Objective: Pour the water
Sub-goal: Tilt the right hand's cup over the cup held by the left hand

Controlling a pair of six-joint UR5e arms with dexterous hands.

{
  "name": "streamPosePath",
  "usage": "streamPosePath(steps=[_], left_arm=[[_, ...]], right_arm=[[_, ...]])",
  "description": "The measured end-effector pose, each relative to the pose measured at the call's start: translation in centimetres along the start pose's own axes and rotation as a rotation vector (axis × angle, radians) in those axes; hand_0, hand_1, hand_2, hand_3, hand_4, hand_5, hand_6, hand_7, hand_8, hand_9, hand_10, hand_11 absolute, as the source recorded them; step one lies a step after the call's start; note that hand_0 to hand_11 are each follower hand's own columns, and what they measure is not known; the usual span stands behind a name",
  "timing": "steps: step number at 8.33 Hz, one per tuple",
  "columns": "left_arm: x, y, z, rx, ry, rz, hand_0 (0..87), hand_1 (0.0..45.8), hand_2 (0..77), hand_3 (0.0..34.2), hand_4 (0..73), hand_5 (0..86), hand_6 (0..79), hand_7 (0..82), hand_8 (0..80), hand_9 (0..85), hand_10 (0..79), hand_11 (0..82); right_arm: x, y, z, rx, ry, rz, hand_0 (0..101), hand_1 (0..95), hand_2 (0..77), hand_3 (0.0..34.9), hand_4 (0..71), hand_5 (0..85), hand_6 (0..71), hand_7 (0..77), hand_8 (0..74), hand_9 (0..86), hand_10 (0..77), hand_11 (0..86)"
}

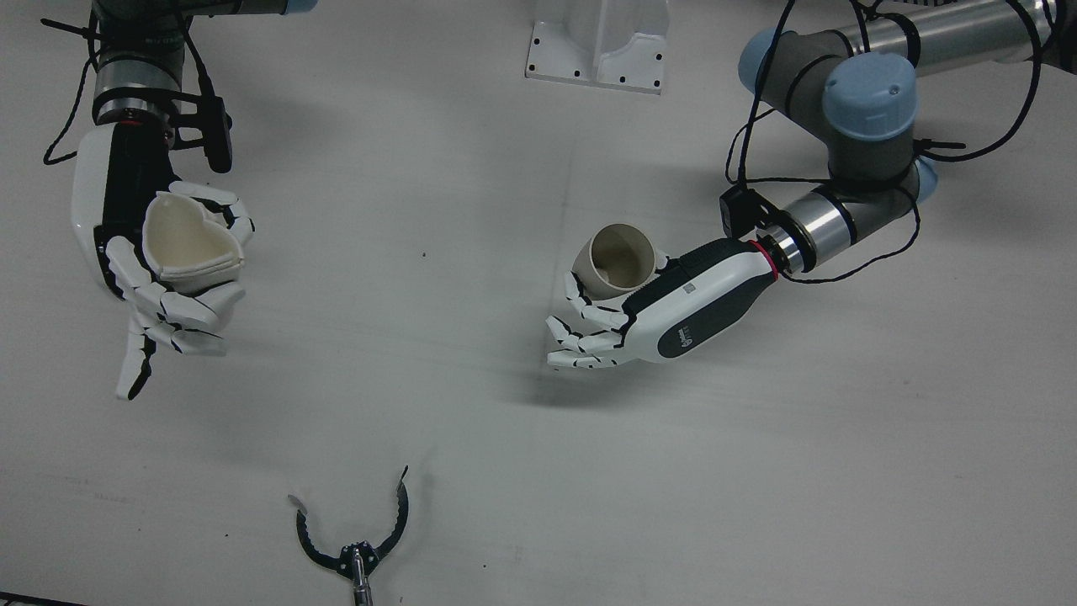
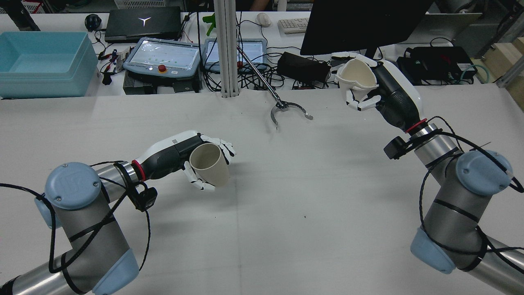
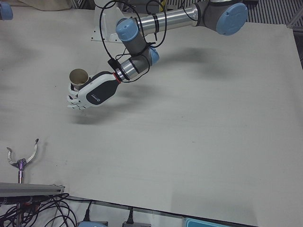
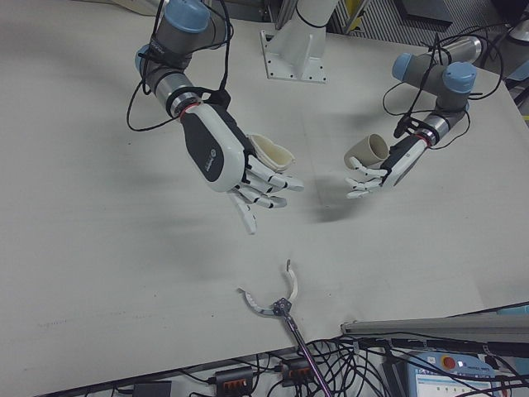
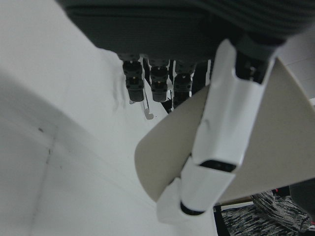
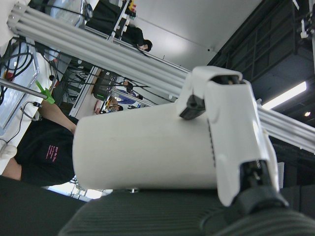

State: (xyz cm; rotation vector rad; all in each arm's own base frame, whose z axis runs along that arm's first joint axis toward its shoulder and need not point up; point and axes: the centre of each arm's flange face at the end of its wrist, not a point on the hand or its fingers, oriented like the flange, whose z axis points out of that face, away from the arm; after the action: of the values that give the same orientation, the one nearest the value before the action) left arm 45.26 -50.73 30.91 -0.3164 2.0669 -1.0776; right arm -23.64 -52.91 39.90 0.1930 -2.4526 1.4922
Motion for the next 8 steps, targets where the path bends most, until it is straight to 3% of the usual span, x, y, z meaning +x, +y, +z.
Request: streamPosePath(steps=[2,3,5,6,7,8], left_arm=[[-2.7,4.6,2.3,-0.045,-0.044,0.025,79.5,21.3,27.3,0.0,58.4,30.0,24.5,32.7,13.6,15.8,10.4,19.6],[-3.4,6.1,3.0,-0.061,-0.055,0.04,79.4,21.3,27.3,0.0,58.9,30.0,25.6,32.7,13.6,15.8,11.4,19.6],[-3.8,7.2,3.5,-0.07,-0.064,0.053,80.1,19.6,33.3,0.0,58.9,30.5,25.6,32.7,14.2,15.8,11.4,19.6],[-3.9,7.3,3.5,-0.071,-0.066,0.055,80.0,19.6,36.5,0.0,58.9,30.5,25.6,32.7,14.2,16.4,11.4,19.6],[-3.9,7.3,3.5,-0.071,-0.067,0.055,79.9,20.7,44.7,0.0,58.9,30.5,25.6,32.2,14.2,15.8,11.4,19.6],[-4.0,7.3,3.5,-0.07,-0.068,0.056,79.9,20.7,44.7,0.0,58.9,30.5,25.6,32.2,14.2,15.8,11.4,19.6]], right_arm=[[2.9,6.0,0.7,-0.077,0.028,-0.076,80,29.5,56.7,5.2,20.2,18.5,45.3,45.8,23.5,28.4,0.0,0.0],[4.5,10.0,0.8,-0.136,0.034,-0.144,80,29.5,57.3,6.4,20.2,18.5,45.3,45.8,23.5,25.6,0.0,0.5],[5.1,18.9,-1.3,-0.259,0.009,-0.348,80,28.9,57.8,5.8,14.7,19.6,46.9,45.8,17.5,19.1,0.5,0.5],[4.5,21.3,-2.5,-0.288,0.003,-0.446,80,28.9,57.8,5.8,14.7,19.6,46.9,45.8,17.5,19.1,0.5,0.5],[4.4,22.3,-3.6,-0.299,0.019,-0.549,80,28.9,57.8,3.6,13.1,19.6,46.9,45.8,15.8,15.3,0.5,0.5],[4.7,22.5,-4.3,-0.302,0.039,-0.632,80,28.4,52.4,3.0,7.6,18.5,48.0,46.4,12.5,11.4,0.5,0.5]])
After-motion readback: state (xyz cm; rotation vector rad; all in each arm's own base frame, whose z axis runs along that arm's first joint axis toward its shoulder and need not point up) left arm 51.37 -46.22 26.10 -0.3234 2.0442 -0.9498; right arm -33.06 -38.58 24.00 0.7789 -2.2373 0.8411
